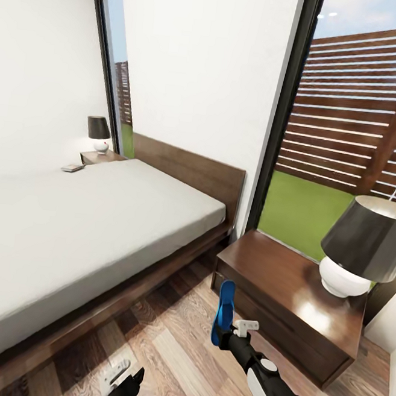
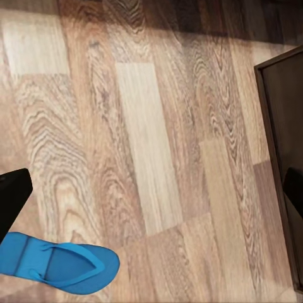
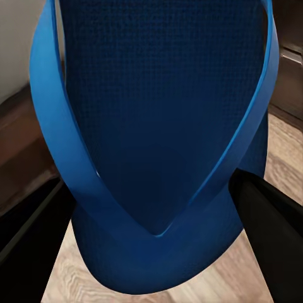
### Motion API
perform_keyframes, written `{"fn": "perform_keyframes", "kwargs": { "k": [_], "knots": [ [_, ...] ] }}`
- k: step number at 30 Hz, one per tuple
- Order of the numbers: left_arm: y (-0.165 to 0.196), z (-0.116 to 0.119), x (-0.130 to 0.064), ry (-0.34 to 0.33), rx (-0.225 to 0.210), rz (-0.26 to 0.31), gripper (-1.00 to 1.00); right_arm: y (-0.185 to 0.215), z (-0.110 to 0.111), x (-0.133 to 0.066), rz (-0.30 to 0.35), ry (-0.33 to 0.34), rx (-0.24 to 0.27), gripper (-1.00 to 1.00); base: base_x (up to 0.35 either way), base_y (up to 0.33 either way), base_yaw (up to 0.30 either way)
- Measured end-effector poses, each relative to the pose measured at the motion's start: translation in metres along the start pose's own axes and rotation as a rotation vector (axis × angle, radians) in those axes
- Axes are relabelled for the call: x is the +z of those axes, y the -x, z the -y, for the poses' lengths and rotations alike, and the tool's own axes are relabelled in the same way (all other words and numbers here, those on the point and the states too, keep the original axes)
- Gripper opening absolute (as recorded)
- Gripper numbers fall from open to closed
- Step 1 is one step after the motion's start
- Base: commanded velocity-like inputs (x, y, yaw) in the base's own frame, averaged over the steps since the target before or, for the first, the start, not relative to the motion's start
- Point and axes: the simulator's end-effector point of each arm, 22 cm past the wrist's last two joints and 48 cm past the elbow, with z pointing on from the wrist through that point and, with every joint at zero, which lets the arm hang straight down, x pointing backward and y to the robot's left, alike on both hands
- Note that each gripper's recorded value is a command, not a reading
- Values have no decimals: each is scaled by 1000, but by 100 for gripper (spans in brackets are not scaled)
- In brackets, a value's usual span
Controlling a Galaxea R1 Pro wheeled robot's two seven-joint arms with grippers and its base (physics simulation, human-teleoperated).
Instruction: In the bedroom, move the book from the bed onto either nightstand, and place the two sandals side by side next to the bed.
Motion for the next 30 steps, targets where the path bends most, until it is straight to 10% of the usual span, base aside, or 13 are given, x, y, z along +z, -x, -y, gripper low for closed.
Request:
{"fn": "perform_keyframes", "kwargs": {
  "k": [23, 30],
  "knots": [
    [-26, -29, 29, 0, 0, 0, 100, -40, 12, 18, 9, 3, -3, -100, 0, 0, 0],
    [-34, -38, 38, -1, 0, 1, 100, -16, 15, 19, 181, 3, -41, -100, 0, 0, 0]
  ]
}}
